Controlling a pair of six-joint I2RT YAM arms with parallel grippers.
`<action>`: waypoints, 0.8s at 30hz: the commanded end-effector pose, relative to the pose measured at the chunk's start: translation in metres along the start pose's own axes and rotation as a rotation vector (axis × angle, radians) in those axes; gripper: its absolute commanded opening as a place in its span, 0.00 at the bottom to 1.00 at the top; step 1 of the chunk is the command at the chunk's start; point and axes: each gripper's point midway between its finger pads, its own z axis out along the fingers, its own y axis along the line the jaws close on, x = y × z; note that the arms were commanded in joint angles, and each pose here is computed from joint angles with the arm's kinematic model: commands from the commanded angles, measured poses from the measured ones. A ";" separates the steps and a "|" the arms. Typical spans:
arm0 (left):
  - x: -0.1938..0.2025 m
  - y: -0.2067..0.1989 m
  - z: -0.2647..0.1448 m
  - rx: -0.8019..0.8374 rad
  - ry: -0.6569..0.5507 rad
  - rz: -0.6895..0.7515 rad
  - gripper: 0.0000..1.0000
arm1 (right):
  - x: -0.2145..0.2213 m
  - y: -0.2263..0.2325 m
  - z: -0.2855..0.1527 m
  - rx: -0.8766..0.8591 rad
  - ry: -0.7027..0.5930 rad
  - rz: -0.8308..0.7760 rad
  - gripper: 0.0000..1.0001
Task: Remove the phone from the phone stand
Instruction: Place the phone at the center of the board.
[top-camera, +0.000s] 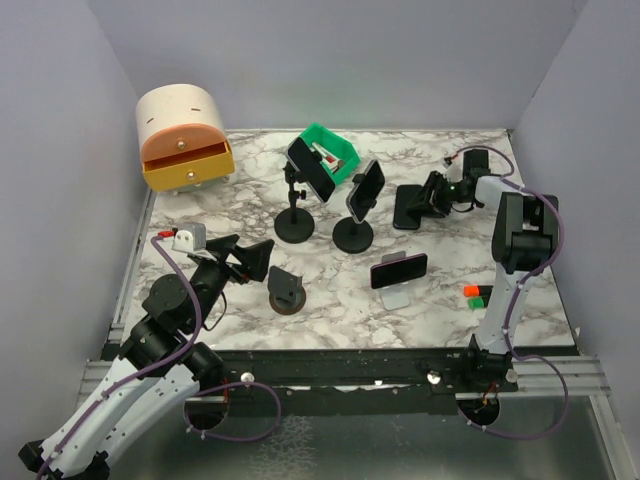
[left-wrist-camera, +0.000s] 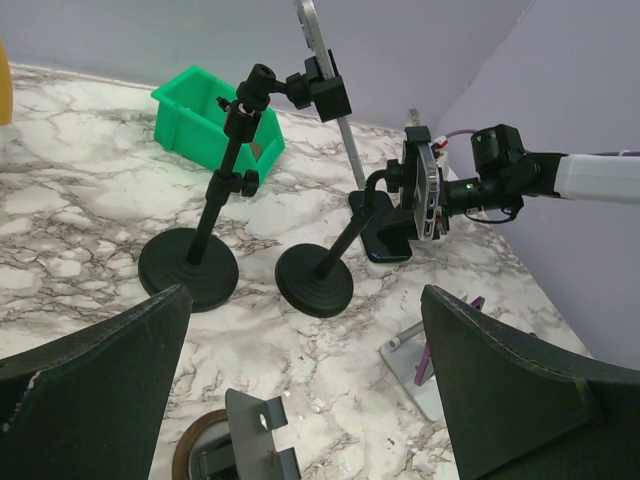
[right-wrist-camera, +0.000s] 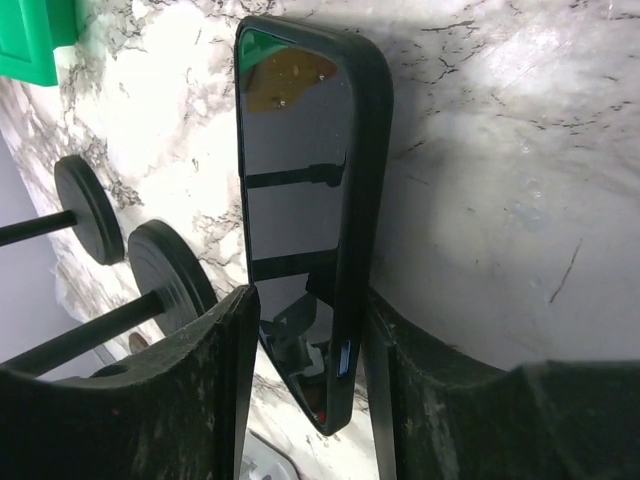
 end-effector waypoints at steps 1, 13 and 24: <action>-0.007 -0.004 -0.002 0.020 -0.010 0.004 0.98 | 0.016 -0.033 -0.003 0.162 0.026 0.045 0.52; -0.009 -0.004 -0.004 0.021 -0.020 0.006 0.98 | -0.003 -0.074 -0.052 0.335 -0.147 0.177 0.59; -0.012 0.022 -0.004 -0.138 -0.031 -0.020 0.99 | -0.066 0.008 -0.194 0.349 -0.728 0.199 0.51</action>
